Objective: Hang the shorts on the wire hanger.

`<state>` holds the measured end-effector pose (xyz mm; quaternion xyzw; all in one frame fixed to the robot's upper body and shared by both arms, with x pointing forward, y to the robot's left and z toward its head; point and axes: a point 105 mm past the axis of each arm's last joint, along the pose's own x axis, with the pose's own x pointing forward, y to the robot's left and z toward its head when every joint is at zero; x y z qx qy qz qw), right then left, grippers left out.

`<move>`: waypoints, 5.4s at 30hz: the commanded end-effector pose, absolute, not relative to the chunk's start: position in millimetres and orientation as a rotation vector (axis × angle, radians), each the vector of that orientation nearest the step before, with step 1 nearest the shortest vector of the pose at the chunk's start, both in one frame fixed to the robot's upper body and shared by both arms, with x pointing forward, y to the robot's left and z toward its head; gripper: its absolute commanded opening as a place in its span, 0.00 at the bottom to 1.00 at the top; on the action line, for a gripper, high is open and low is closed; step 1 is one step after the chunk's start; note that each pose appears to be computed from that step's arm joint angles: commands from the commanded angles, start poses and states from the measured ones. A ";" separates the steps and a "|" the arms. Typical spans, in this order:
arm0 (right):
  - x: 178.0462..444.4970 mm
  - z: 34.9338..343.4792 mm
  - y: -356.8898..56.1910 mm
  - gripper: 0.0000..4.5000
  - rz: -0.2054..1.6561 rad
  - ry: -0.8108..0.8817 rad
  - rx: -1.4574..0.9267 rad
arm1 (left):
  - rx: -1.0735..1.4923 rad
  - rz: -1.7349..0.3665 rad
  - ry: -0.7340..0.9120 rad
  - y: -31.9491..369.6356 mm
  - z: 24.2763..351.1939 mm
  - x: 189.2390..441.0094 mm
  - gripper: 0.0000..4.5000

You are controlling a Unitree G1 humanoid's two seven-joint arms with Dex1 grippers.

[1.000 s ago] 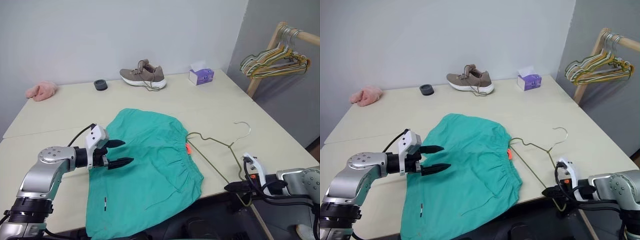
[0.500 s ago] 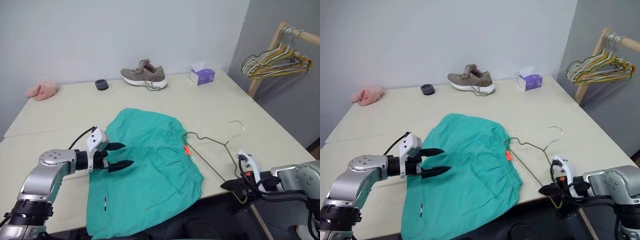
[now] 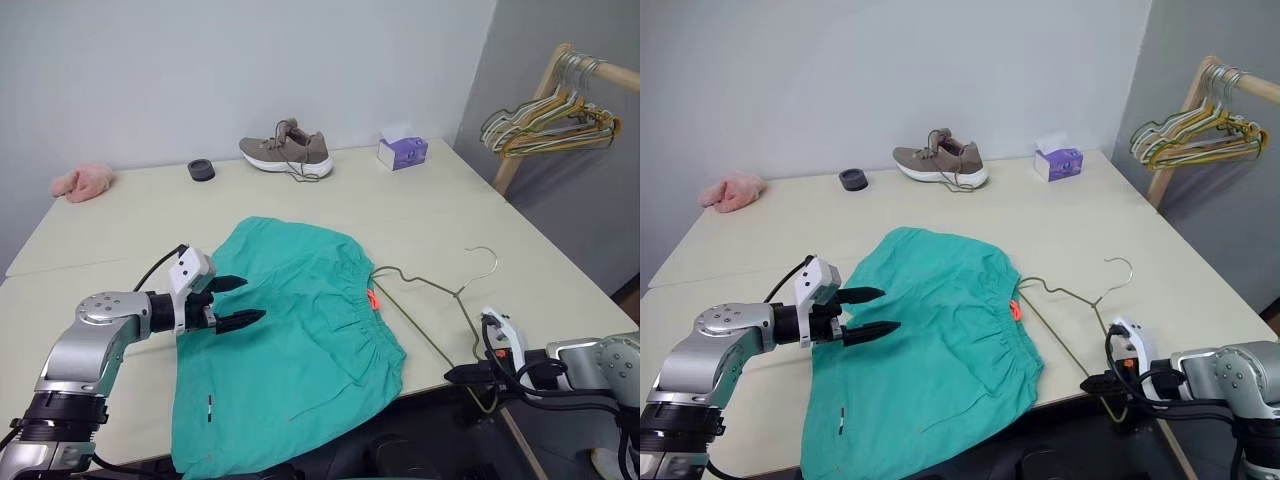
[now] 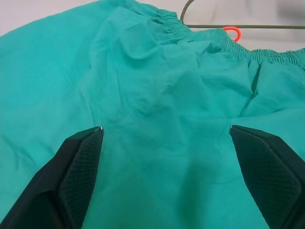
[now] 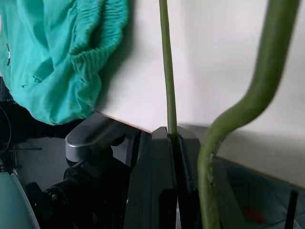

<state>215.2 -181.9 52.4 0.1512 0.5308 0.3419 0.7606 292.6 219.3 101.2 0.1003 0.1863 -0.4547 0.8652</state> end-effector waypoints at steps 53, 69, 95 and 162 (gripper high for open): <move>280.8 74.1 -121.5 0.00 0.910 1.089 0.074 | 0.230 -0.849 0.253 218.7 112.6 304.7 0.99; 319.0 69.1 -129.1 0.00 0.952 1.118 -0.079 | 0.243 -0.869 0.264 213.7 107.6 296.1 0.99; 352.8 121.8 -79.0 0.00 1.041 0.514 -0.526 | 0.247 -0.654 0.049 247.4 173.3 325.6 0.99; 309.6 131.9 -149.6 0.99 1.178 0.438 -0.899 | 0.548 -1.138 0.265 197.2 140.1 310.2 0.00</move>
